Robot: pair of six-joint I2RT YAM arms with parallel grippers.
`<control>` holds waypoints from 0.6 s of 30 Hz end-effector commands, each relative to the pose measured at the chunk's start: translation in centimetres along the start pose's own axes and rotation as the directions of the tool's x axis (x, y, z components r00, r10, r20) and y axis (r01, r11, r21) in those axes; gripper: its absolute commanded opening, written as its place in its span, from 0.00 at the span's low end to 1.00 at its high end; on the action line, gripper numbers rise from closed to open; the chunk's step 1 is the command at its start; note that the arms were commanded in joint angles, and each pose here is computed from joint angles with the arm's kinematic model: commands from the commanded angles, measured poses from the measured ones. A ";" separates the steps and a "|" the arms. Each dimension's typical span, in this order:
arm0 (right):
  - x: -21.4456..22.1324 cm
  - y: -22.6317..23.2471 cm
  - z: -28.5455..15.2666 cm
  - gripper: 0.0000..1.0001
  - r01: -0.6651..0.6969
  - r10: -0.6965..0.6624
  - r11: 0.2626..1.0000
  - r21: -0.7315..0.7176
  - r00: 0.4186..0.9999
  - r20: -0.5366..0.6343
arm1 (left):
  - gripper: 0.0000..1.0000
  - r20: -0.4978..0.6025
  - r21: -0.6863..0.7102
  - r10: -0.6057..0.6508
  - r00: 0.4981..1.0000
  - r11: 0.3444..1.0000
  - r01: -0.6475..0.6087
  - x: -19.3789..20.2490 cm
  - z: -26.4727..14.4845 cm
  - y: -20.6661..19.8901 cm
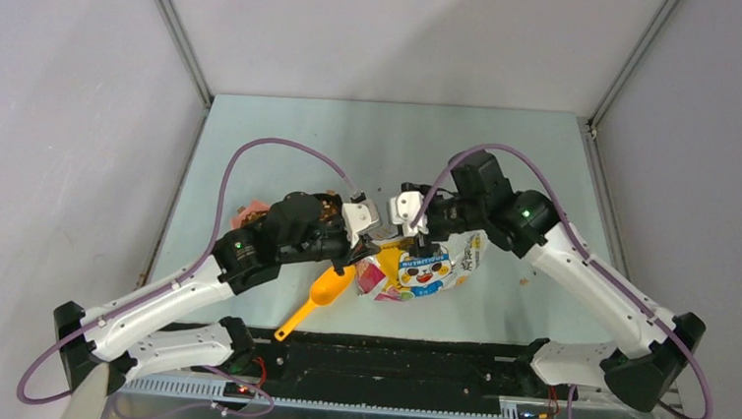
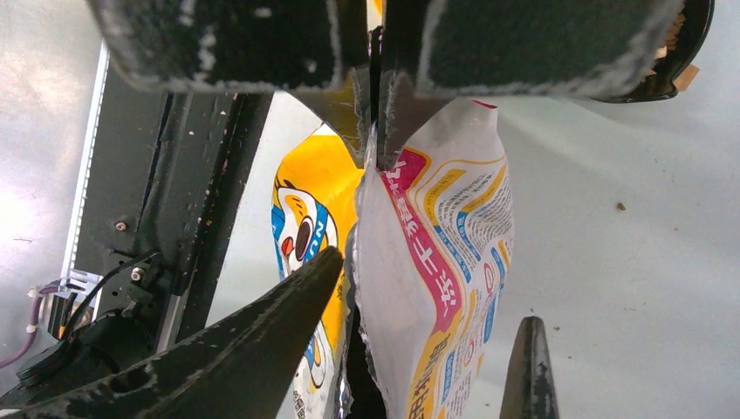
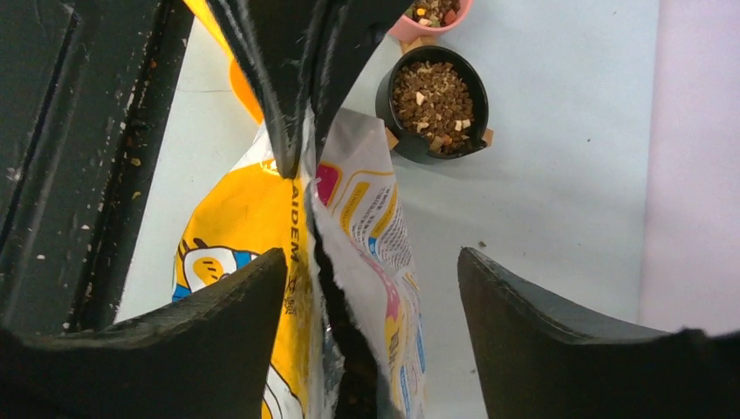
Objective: Serve the pet food
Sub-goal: Close the pet food bag at the center of the board.
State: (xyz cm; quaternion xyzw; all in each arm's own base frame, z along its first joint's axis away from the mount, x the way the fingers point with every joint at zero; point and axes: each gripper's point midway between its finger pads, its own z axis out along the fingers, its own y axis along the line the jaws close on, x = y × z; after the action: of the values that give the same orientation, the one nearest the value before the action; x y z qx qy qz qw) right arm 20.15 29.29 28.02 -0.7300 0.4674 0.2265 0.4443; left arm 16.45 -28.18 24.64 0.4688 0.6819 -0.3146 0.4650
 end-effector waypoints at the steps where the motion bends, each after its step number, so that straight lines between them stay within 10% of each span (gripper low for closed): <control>1: -1.4 -1.1 -0.2 0.72 0.015 -0.015 1.000 -0.008 1.000 -0.024 | 0.00 0.076 0.044 0.024 0.997 0.999 -0.028 -2.5 -1.5 -1.2; 18: -1.9 0.9 1.2 0.34 -0.028 0.018 0.989 -0.144 0.997 -0.073 | 0.00 0.120 0.024 0.004 0.993 1.000 -0.007 -3.1 -1.7 -1.0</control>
State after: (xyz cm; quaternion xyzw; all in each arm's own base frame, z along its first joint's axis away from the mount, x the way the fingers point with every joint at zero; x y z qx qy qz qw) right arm 19.02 30.54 28.41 -0.7532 0.4800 0.2427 0.3788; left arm 16.25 -27.57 24.80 0.4668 0.6839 -0.3099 0.4673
